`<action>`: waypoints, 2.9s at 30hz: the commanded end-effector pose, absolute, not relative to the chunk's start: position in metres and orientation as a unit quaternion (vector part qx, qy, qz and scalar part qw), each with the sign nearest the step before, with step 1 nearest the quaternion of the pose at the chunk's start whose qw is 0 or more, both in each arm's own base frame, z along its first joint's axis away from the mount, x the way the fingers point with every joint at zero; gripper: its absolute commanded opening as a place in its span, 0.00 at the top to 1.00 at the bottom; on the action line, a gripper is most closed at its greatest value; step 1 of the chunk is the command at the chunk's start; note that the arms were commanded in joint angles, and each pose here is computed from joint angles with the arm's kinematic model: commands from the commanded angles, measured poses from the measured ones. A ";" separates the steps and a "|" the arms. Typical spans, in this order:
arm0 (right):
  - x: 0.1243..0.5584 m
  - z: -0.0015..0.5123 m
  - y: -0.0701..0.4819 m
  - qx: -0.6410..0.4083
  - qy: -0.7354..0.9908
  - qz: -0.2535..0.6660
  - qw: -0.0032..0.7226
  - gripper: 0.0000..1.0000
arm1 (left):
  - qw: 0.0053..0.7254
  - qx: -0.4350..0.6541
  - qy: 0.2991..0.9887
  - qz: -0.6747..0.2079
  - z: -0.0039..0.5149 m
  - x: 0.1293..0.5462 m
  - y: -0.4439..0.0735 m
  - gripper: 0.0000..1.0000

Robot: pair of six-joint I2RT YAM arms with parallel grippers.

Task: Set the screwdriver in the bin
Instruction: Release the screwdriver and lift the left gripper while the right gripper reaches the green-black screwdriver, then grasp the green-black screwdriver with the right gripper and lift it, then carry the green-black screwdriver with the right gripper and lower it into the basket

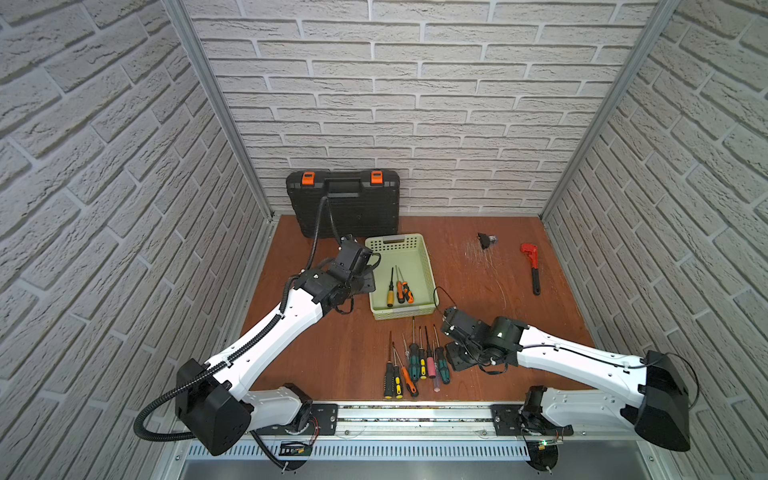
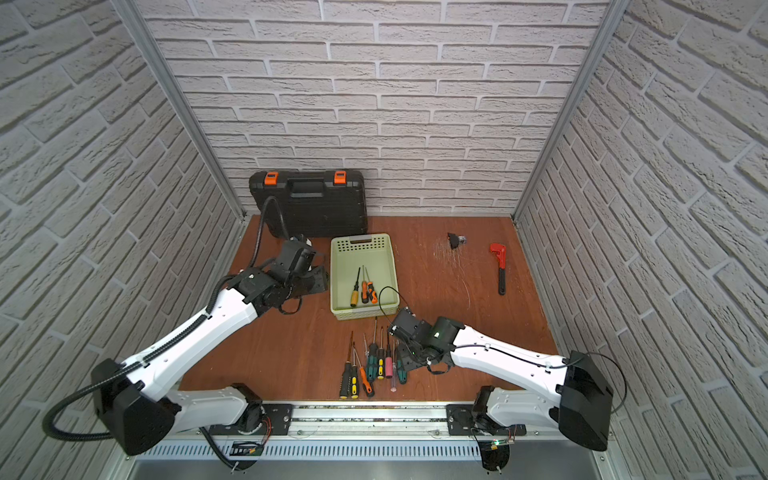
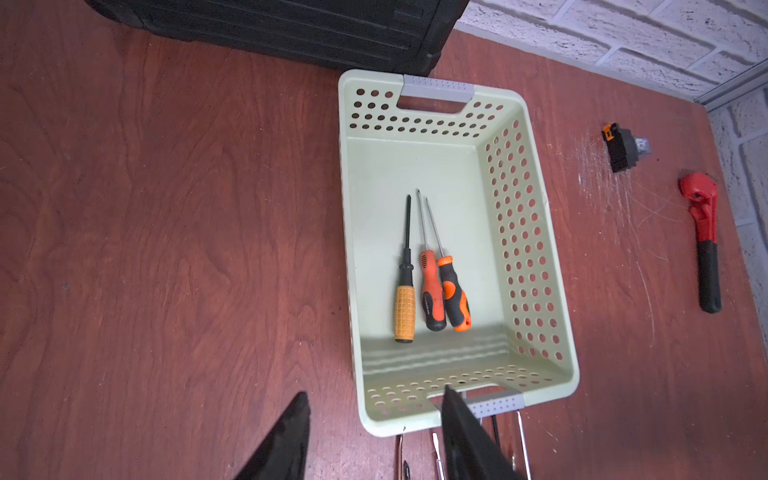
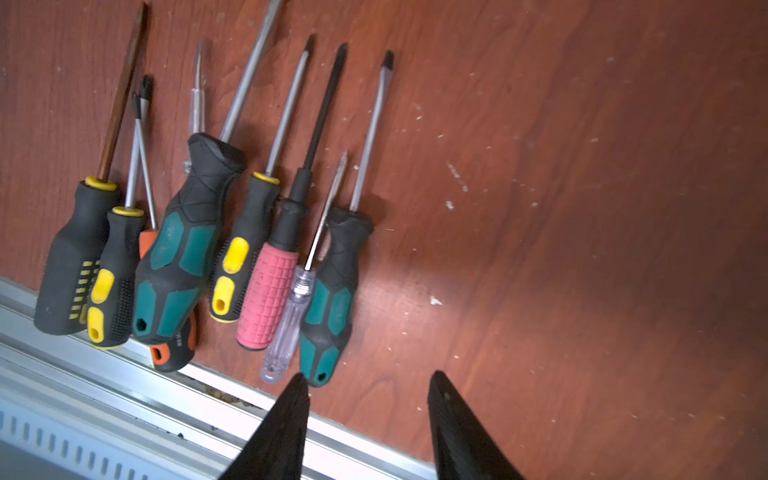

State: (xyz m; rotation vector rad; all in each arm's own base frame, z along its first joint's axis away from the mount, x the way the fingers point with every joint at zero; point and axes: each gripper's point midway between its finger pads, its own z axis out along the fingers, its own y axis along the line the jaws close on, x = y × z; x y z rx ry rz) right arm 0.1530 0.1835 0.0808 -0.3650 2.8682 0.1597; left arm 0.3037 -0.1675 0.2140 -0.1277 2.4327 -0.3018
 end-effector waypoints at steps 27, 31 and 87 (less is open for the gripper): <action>0.168 0.028 0.192 -0.097 0.989 0.007 0.111 0.60 | 0.329 -0.094 0.934 -0.101 0.193 0.299 -0.136 0.47; 0.172 0.025 0.197 -0.100 0.989 0.007 0.109 0.60 | 0.327 -0.092 0.935 -0.101 0.193 0.299 -0.137 0.47; 0.365 0.203 0.261 -0.177 0.950 0.074 0.245 0.95 | 0.372 -0.137 0.912 -0.106 0.225 0.289 -0.102 0.46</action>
